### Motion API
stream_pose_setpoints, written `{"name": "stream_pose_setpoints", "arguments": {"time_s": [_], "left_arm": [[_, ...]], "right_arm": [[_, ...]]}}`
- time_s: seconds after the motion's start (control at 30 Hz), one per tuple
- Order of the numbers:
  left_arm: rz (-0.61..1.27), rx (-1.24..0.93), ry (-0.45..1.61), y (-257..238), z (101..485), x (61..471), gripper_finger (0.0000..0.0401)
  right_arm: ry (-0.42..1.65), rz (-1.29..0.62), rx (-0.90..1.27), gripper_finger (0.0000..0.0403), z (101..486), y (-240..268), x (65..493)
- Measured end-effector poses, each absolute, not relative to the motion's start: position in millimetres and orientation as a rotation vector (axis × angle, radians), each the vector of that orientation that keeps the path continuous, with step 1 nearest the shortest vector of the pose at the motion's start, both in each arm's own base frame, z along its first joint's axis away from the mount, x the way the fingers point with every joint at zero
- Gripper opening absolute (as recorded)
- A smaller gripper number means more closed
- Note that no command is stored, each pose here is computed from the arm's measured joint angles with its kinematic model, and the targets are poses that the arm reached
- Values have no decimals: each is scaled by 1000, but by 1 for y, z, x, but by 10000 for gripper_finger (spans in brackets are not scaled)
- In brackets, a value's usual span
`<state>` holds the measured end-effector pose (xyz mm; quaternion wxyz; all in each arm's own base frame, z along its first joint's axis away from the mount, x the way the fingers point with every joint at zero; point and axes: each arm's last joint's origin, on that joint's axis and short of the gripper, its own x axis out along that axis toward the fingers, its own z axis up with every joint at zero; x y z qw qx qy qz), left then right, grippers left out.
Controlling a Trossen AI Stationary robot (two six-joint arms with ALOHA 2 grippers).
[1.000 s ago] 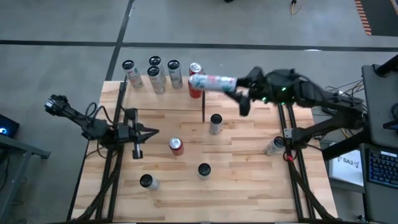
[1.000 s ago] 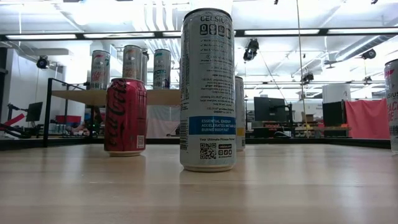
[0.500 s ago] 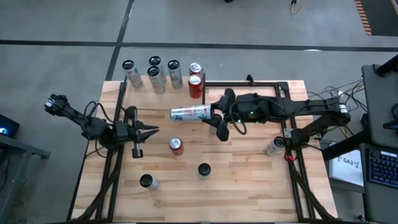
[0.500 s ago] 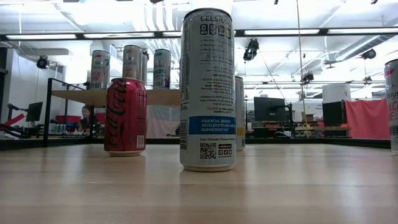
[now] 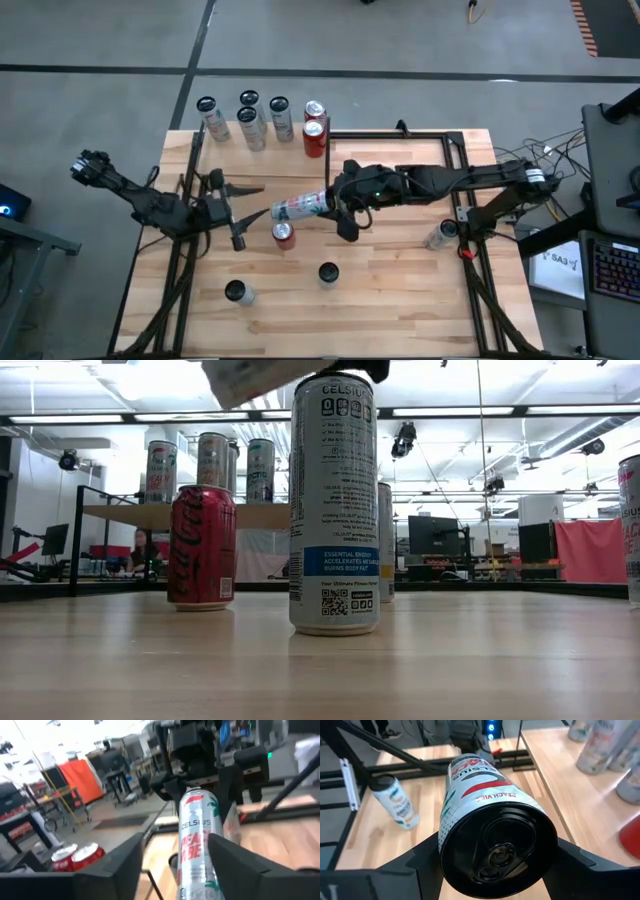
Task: Place canned beverage on shelf
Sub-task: Put the top white pink soda can on the shelf aligned with the other white pink soda can
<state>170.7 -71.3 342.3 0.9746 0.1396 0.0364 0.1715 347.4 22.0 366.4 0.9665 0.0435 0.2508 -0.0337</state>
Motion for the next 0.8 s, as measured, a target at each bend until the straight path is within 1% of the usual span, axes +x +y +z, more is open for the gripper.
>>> {"name": "stream_pose_setpoints", "arguments": {"time_s": [0.13, 0.27, 0.37, 0.53, 0.8], "left_arm": [[339, 274, 163, -75, 345, 177, 262], [337, 289, 232, -81, 340, 188, 288], [340, 312, 260, -85, 334, 196, 293], [397, 347, 288, -88, 327, 203, 292], [399, 384, 329, -93, 317, 213, 292]], "right_arm": [[539, -73, 90, 248, 360, 22, 351], [534, -70, 92, 248, 359, 22, 352], [543, -72, 93, 248, 359, 22, 352], [541, -76, 106, 248, 359, 22, 352], [549, -81, 122, 248, 358, 22, 352]]}}
